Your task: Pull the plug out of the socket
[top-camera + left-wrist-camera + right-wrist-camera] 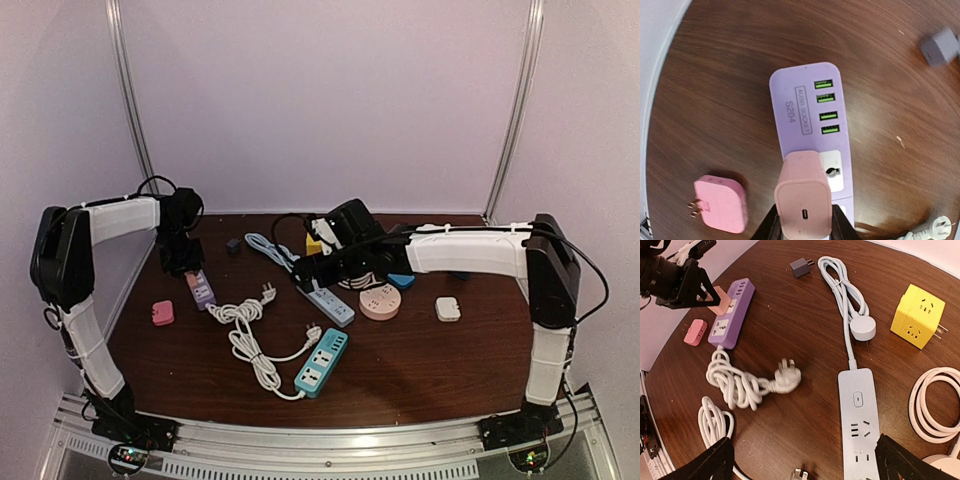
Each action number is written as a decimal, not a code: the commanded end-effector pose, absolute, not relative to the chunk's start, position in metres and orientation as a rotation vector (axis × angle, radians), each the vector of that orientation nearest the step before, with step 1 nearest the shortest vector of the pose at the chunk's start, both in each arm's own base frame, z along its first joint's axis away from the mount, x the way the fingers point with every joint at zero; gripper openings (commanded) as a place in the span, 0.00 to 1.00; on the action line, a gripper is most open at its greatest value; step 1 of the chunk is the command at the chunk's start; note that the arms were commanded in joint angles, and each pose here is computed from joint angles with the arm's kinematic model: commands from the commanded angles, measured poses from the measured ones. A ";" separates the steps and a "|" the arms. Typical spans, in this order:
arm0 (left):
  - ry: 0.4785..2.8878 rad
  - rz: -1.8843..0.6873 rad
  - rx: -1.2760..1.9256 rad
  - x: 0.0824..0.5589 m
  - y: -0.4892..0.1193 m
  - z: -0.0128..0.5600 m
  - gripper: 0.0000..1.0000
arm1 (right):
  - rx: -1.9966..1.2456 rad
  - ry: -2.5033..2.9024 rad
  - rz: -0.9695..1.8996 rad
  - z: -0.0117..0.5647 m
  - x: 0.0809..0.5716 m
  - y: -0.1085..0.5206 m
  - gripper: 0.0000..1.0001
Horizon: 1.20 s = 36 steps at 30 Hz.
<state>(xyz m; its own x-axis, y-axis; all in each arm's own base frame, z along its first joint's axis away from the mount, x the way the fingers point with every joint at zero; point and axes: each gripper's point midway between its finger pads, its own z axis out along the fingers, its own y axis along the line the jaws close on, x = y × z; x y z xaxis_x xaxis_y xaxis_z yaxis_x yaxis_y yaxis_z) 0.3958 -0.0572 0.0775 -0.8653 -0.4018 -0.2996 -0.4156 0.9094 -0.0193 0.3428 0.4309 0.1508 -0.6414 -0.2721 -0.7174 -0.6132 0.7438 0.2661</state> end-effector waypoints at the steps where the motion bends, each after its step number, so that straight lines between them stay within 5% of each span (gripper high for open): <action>1: 2.767 -0.097 -0.384 0.394 -0.125 0.087 0.19 | -0.616 2.243 0.776 0.166 0.349 0.456 1.00; 8: 2.815 -0.201 -0.421 0.379 -0.170 0.070 0.19 | -0.580 2.246 1.070 0.162 0.349 0.499 0.87; 12: 2.811 -0.224 -0.422 0.376 -0.185 0.069 0.19 | -0.525 2.267 1.299 0.149 0.346 0.516 0.57; 20: 2.824 -0.263 -0.385 0.373 -0.198 0.065 0.19 | -0.429 2.281 1.560 0.128 0.354 0.545 0.14; 36: 2.838 -0.357 -0.284 0.363 -0.234 0.073 0.19 | -0.288 2.422 1.694 0.085 0.348 0.555 0.03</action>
<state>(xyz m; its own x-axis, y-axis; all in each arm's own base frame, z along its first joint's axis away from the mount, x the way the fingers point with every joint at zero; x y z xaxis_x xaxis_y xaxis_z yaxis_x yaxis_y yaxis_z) 0.3698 -0.2052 0.0729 -0.9276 -0.2441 -0.2828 -0.1938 0.9616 -0.1944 0.3492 0.5529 0.0885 -0.9548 -0.0590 -0.2913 -0.2924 0.3616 0.8853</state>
